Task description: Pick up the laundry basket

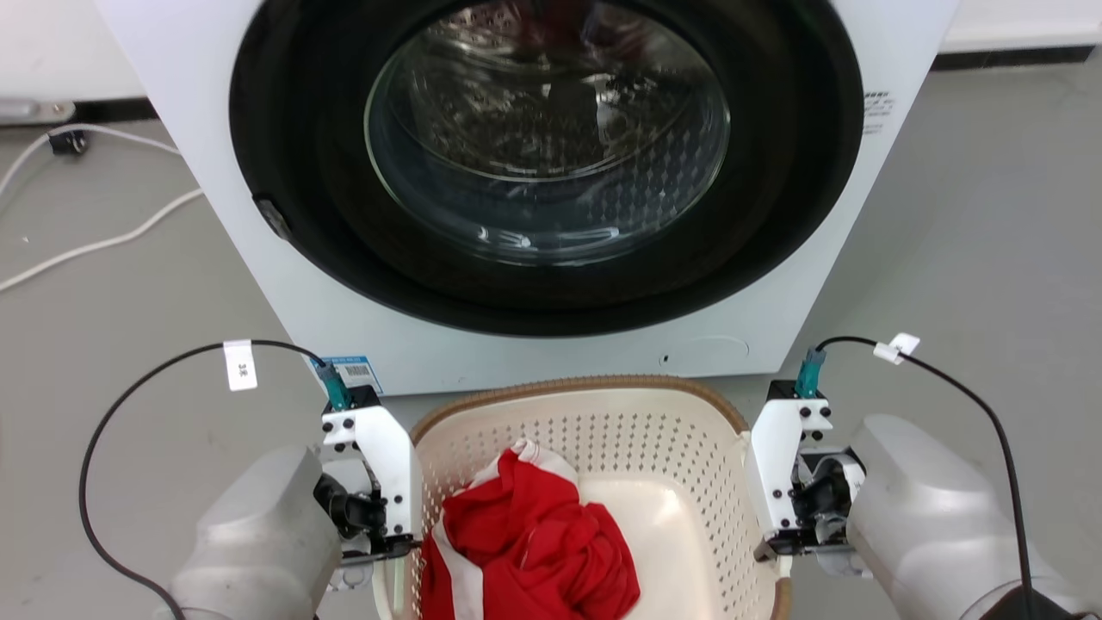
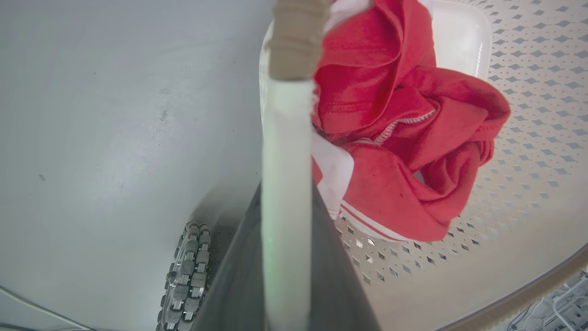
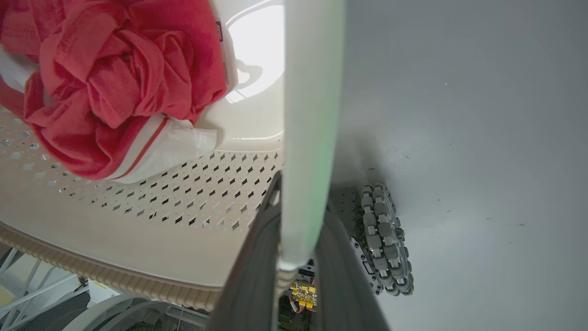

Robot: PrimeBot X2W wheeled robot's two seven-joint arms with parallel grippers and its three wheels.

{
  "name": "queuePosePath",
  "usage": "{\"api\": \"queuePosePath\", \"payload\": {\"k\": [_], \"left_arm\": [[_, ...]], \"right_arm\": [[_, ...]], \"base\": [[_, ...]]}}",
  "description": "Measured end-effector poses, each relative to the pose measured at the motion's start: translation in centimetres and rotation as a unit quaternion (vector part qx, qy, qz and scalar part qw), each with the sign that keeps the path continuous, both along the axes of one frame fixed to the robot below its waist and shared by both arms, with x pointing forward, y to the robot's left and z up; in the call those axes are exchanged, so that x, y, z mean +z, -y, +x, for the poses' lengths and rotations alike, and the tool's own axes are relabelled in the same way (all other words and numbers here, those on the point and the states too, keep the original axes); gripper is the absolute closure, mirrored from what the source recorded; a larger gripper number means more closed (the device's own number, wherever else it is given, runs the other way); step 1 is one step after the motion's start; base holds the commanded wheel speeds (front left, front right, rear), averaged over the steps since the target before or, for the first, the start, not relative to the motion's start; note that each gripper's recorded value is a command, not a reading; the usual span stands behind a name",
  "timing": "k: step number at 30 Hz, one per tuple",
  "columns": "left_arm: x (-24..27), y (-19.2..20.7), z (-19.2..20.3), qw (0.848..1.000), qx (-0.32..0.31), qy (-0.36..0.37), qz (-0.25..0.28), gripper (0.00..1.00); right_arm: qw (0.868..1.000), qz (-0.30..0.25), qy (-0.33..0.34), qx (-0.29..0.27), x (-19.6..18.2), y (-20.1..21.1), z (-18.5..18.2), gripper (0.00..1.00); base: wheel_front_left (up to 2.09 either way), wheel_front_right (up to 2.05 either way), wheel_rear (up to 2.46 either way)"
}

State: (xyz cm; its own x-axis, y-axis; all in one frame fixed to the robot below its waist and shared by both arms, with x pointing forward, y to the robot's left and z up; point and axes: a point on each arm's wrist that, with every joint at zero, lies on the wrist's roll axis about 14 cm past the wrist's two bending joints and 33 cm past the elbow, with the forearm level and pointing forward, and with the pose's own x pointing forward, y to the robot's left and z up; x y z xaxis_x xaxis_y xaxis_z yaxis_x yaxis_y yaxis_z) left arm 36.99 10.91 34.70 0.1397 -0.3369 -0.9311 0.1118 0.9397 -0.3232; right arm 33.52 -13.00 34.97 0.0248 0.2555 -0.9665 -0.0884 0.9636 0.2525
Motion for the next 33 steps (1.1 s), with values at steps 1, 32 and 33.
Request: {"api": "queuePosePath", "payload": {"k": [1,32,33], "left_arm": [[0.2,0.0,-0.2,1.000,0.002,0.001,-0.001,1.00],[1.5,-0.1,-3.5,1.000,0.024,0.003,-0.010,1.00],[1.5,-0.1,-3.6,1.000,0.024,0.003,-0.010,1.00]], "right_arm": [[1.000,0.000,0.001,0.000,0.2,0.0,-0.2,1.00],[1.000,-0.002,0.018,0.004,1.6,-0.1,-2.3,1.00],[1.000,-0.003,0.018,0.004,1.6,-0.1,-2.4,1.00]], "base": [[0.00,0.00,0.00],[0.00,0.00,0.00],[0.00,0.00,0.00]]}}
